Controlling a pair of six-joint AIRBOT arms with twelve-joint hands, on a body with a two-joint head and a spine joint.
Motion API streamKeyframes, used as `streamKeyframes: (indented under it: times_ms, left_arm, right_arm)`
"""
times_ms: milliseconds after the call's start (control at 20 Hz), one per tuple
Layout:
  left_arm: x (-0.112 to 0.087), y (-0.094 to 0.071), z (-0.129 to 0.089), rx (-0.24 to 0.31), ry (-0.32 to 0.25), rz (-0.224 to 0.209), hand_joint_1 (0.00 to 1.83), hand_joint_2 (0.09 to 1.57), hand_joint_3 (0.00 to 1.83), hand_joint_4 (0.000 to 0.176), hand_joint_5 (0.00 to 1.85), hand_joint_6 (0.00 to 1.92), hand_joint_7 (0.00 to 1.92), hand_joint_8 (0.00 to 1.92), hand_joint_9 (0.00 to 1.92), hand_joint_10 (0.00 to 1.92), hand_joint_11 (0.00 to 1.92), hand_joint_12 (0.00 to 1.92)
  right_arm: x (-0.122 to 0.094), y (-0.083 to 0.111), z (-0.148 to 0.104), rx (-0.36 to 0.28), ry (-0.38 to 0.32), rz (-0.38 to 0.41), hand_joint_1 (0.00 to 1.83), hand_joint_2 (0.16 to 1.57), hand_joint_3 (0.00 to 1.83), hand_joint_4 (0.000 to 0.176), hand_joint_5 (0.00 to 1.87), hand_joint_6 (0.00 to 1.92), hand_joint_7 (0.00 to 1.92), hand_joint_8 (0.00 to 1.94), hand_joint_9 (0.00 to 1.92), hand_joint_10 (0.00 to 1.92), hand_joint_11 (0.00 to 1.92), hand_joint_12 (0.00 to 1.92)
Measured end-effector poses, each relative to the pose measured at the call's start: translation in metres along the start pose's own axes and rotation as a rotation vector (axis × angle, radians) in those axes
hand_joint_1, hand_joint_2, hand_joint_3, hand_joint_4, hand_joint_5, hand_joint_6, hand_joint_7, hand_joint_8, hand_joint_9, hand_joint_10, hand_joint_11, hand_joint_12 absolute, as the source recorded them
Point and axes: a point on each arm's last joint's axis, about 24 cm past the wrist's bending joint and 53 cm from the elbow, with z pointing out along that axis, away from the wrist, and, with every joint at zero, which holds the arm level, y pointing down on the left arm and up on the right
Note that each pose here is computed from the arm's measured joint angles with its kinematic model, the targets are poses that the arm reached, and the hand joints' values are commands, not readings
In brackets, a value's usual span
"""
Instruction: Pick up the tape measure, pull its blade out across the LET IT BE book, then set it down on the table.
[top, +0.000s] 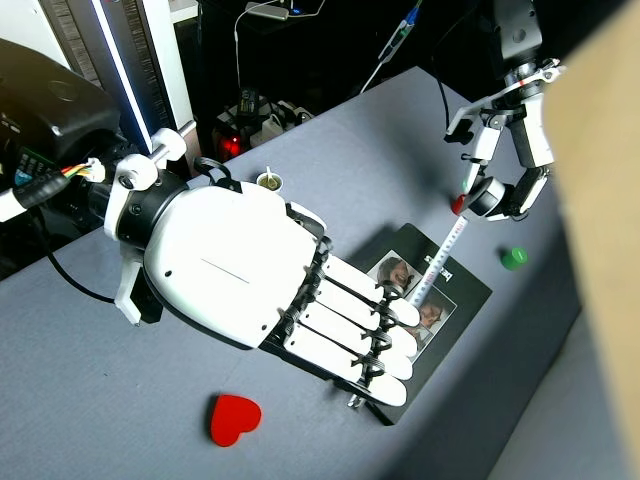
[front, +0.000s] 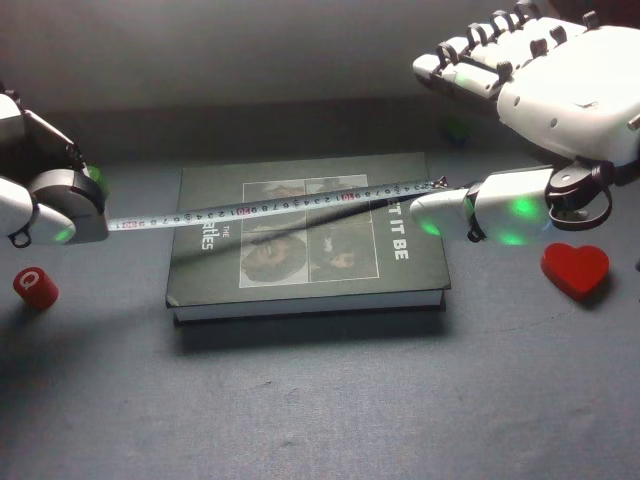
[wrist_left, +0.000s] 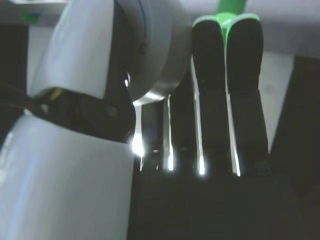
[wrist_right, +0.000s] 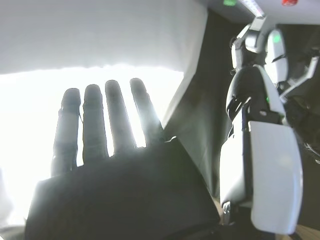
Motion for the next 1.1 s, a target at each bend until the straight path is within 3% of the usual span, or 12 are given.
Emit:
streamKeyframes:
  times_ms: [150, 450, 650, 900, 1000, 1100]
  left_arm:
    - [-0.002, 0.008, 0.004, -0.015, -0.004, 0.024, 1.36, 1.16, 0.0, 0.0, 0.79, 1.08, 0.92, 1.09, 0.87, 1.42, 0.75, 1.39]
    - [-0.002, 0.008, 0.013, -0.015, -0.004, 0.056, 1.36, 1.17, 0.0, 0.0, 0.75, 1.13, 0.92, 1.11, 0.86, 1.42, 0.72, 1.4]
    - [-0.004, 0.017, 0.015, -0.034, -0.007, 0.05, 1.36, 1.16, 0.0, 0.0, 0.78, 1.09, 0.91, 1.11, 0.87, 1.42, 0.73, 1.42]
    - [-0.002, 0.025, 0.017, -0.05, 0.001, 0.073, 1.36, 1.16, 0.0, 0.0, 0.76, 1.12, 0.93, 1.08, 0.88, 1.4, 0.76, 1.4]
    - [-0.002, 0.026, 0.018, -0.053, 0.001, 0.081, 1.36, 1.16, 0.0, 0.0, 0.74, 1.13, 0.93, 1.09, 0.87, 1.41, 0.74, 1.4]
    - [-0.002, 0.028, 0.017, -0.057, 0.003, 0.08, 1.36, 1.16, 0.0, 0.0, 0.77, 1.12, 0.92, 1.09, 0.87, 1.41, 0.74, 1.4]
  right_arm:
    - [0.0, 0.001, 0.0, -0.005, 0.001, -0.004, 0.05, 1.07, 0.02, 0.026, 0.0, 0.0, 0.0, 0.0, 0.0, 0.0, 0.04, 0.04]
    - [0.003, 0.002, -0.001, -0.01, 0.007, -0.018, 0.05, 1.09, 0.01, 0.026, 0.0, 0.0, 0.0, 0.0, 0.0, 0.0, 0.07, 0.07]
    - [0.004, 0.003, -0.001, -0.012, 0.009, -0.019, 0.05, 1.09, 0.01, 0.026, 0.0, 0.0, 0.0, 0.0, 0.0, 0.0, 0.05, 0.07]
    - [0.006, 0.003, -0.001, -0.017, 0.014, -0.025, 0.05, 1.1, 0.01, 0.026, 0.0, 0.0, 0.0, 0.0, 0.0, 0.0, 0.05, 0.08]
    - [0.007, 0.004, -0.001, -0.018, 0.017, -0.026, 0.06, 1.09, 0.0, 0.026, 0.0, 0.0, 0.0, 0.0, 0.0, 0.0, 0.0, 0.25]
    - [0.007, 0.003, -0.001, -0.018, 0.017, -0.026, 0.06, 1.09, 0.0, 0.026, 0.0, 0.0, 0.0, 0.0, 0.0, 0.0, 0.0, 0.28]
